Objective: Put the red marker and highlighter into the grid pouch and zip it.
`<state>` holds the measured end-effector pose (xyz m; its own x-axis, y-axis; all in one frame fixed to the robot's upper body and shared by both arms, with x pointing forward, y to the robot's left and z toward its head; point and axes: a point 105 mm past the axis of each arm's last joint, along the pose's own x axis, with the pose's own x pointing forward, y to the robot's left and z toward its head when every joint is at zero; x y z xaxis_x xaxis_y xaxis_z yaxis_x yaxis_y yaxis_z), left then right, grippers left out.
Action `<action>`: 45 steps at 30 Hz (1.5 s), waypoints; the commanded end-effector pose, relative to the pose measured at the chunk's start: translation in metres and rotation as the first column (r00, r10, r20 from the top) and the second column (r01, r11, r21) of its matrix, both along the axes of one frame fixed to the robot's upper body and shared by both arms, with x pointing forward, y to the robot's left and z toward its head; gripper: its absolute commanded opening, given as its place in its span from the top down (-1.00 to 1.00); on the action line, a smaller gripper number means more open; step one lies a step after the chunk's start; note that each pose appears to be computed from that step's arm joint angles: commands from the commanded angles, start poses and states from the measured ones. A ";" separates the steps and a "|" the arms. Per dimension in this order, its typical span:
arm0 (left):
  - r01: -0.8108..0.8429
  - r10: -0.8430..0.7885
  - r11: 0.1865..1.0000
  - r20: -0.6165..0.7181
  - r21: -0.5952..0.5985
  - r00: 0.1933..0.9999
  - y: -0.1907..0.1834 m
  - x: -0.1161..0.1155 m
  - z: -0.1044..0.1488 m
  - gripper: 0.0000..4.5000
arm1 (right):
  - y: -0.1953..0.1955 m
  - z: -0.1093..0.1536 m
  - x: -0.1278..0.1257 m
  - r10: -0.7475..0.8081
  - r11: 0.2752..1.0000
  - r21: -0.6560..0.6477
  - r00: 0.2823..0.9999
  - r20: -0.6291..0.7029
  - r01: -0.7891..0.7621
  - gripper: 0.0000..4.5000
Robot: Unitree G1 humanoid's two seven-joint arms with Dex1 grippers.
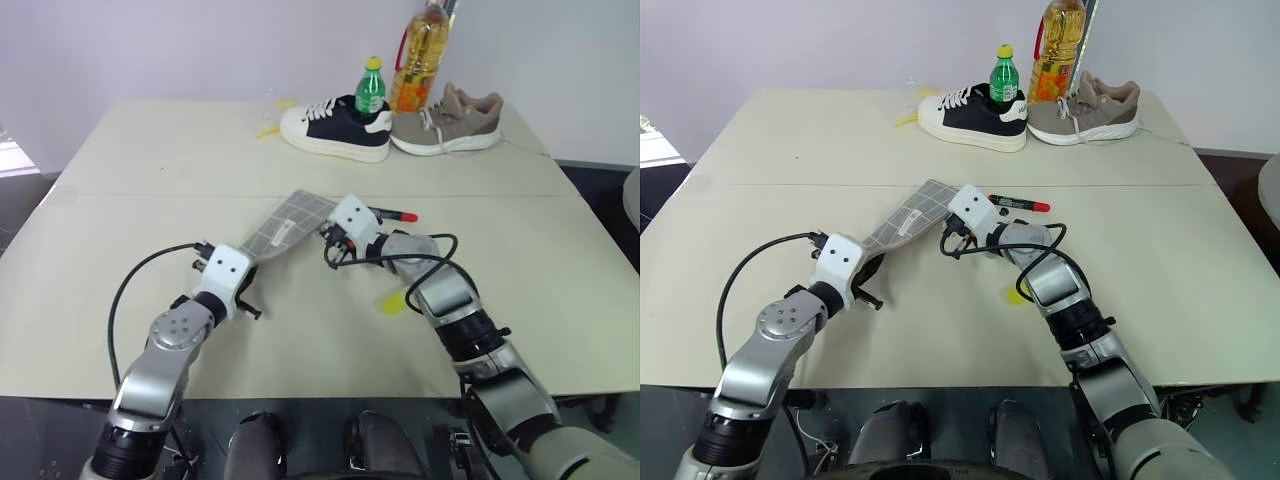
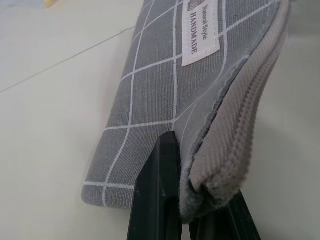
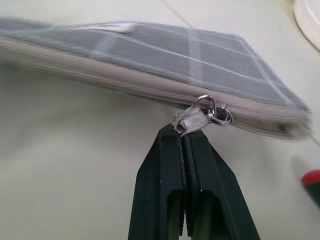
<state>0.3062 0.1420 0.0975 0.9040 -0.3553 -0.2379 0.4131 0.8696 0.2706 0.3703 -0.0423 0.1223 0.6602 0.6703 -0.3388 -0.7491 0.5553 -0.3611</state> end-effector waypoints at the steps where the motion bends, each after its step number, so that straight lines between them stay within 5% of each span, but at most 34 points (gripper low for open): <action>1: 0.017 -0.016 1.000 0.025 -0.017 1.000 -0.013 0.006 0.009 1.00 | 0.020 0.014 -0.017 0.132 0.990 -0.049 0.989 0.073 -0.129 0.99; 9: 0.015 -0.014 0.999 0.024 -0.034 1.000 -0.037 0.026 0.012 1.00 | 0.046 0.016 -0.051 0.325 0.942 -0.108 0.943 0.065 -0.318 0.99; 14: 0.006 -0.005 0.999 0.029 -0.046 1.000 -0.042 0.032 0.013 1.00 | 0.045 0.018 -0.052 0.328 0.941 -0.105 0.943 0.056 -0.321 0.99; 17: 0.008 -0.007 0.999 0.038 -0.043 0.999 -0.036 0.032 0.016 1.00 | 0.031 0.021 -0.050 0.327 0.941 -0.100 0.945 0.029 -0.323 0.64; 22: 0.068 -0.066 0.998 0.113 -0.016 0.991 -0.009 0.022 0.033 1.00 | -0.026 0.033 -0.021 0.187 0.977 -0.109 0.982 0.030 -0.182 -0.43; 27: 0.184 -0.186 0.983 0.148 0.028 0.971 0.015 0.003 0.047 1.00 | -0.091 0.039 0.030 -0.133 0.989 -0.061 0.991 0.008 0.133 -0.43; 32: 0.221 -0.226 0.973 0.076 0.066 0.971 0.030 -0.006 0.039 1.00 | -0.119 0.035 0.059 -0.267 0.962 -0.061 0.964 -0.019 0.265 -0.43; 45: 0.225 -0.226 0.972 0.005 0.065 0.974 0.043 -0.019 0.027 1.00 | -0.132 -0.001 0.074 -0.330 0.944 -0.110 0.907 -0.263 0.311 -0.43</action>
<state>0.2885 0.1807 0.1139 0.7860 -0.5493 -0.2838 0.6165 0.7310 0.2925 0.4415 -0.1740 0.1150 0.7072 0.4077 -0.5776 -0.6152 0.7575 -0.2186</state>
